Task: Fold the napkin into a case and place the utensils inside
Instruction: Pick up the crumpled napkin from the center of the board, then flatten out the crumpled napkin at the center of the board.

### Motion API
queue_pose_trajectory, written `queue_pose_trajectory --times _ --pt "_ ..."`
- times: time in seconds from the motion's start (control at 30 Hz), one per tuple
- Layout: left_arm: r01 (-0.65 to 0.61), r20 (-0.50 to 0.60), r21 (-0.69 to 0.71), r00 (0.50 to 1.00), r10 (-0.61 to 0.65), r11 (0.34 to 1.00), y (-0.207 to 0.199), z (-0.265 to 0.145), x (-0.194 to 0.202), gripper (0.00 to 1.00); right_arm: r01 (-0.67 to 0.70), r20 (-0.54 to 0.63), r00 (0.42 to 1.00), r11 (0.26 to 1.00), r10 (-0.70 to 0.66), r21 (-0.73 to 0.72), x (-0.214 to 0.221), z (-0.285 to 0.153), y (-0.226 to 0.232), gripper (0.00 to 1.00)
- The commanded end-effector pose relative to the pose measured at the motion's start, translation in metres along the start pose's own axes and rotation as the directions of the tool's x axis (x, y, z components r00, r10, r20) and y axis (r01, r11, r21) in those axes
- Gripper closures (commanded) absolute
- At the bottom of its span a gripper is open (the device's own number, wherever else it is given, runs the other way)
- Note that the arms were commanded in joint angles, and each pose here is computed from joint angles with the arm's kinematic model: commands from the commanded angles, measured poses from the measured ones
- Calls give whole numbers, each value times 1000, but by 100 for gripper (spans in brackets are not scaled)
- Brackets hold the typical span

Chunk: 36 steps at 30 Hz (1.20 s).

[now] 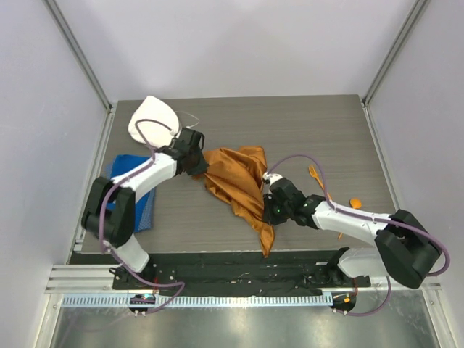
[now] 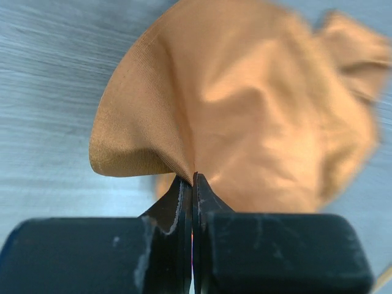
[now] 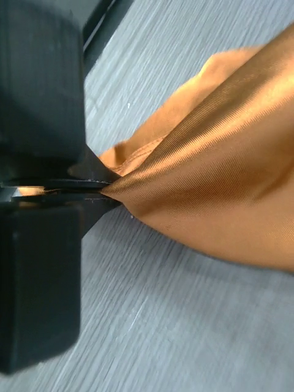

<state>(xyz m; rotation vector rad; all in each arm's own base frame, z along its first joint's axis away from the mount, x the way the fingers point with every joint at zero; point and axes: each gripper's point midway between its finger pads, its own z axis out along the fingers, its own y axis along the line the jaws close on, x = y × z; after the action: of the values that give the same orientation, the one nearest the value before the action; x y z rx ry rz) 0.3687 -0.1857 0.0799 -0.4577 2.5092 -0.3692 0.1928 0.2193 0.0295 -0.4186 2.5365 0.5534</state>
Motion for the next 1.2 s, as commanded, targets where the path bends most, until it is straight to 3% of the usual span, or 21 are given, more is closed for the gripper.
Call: queue_pose_trajectory --times 0.0,0.13,0.17,0.23,0.27,0.33,0.37,0.4,0.47,0.53,0.63,0.77,0.8,0.9,0.93,0.97,1.03,1.07,1.13,1.17 --pt "-54 173 144 985 28 988 -27 -76 -45 100 65 140 988 997 -71 46 -59 -39 11 99" --pt "-132 328 266 944 39 955 -50 -159 -79 100 112 243 962 991 -127 74 -97 -98 19 99" --pt "-160 366 317 930 35 935 -56 -186 -83 100 126 331 934 991 -132 40 -120 -127 33 99" --pt "-231 438 379 898 46 896 -67 -227 -92 100 166 395 906 986 -152 0 -135 -160 46 99" --pt "-273 485 431 874 34 860 -72 -261 -93 100 190 481 863 981 -152 -31 -152 -194 58 99" --pt "-360 538 515 842 34 778 -85 -303 -89 100 259 538 822 964 -189 -56 -158 -229 69 99" --pt "-413 595 552 804 5 724 -85 -344 -87 100 295 611 769 952 -186 -83 -167 -265 79 99" --pt "-478 630 594 776 -6 647 -92 -372 -81 100 330 636 748 938 -191 -106 -167 -281 86 99" --pt "-556 695 613 717 -48 561 -91 -416 -74 100 423 698 688 891 -199 -163 -165 -320 104 99" --pt "-655 766 610 631 -123 446 -85 -476 -59 100 489 749 638 846 -181 -212 -159 -351 118 99" --pt "-704 801 594 563 -204 390 -73 -521 -50 100 539 798 586 803 -140 -255 -153 -382 130 99" --pt "-672 781 620 579 -234 404 -72 -522 -55 100 416 826 560 884 -65 -213 -167 -382 109 99" --pt "-652 771 628 593 -230 424 -73 -510 -58 100 323 834 549 933 -48 -160 -178 -377 92 99" --pt "-491 731 635 632 -257 596 -68 -460 -90 100 20 839 542 999 -49 45 -200 -350 31 99" --pt "-424 712 618 659 -242 663 -67 -431 -101 100 -25 808 582 992 -86 123 -205 -325 19 99" --pt "-308 710 556 658 -249 772 -52 -400 -117 100 -49 795 595 982 -118 183 -210 -316 11 99" --pt "-168 680 481 691 -246 861 -39 -357 -128 100 -54 745 634 950 -206 308 -222 -292 0 99" --pt "-94 664 392 717 -211 915 -35 -316 -136 100 -40 688 684 929 -243 368 -229 -260 -7 99" --pt "-26 622 302 762 -177 953 -29 -274 -136 100 2 671 701 943 -239 333 -245 -229 -6 99" --pt "-9 594 242 792 -141 970 -29 -241 -136 100 11 624 751 949 -216 315 -250 -194 -13 99"
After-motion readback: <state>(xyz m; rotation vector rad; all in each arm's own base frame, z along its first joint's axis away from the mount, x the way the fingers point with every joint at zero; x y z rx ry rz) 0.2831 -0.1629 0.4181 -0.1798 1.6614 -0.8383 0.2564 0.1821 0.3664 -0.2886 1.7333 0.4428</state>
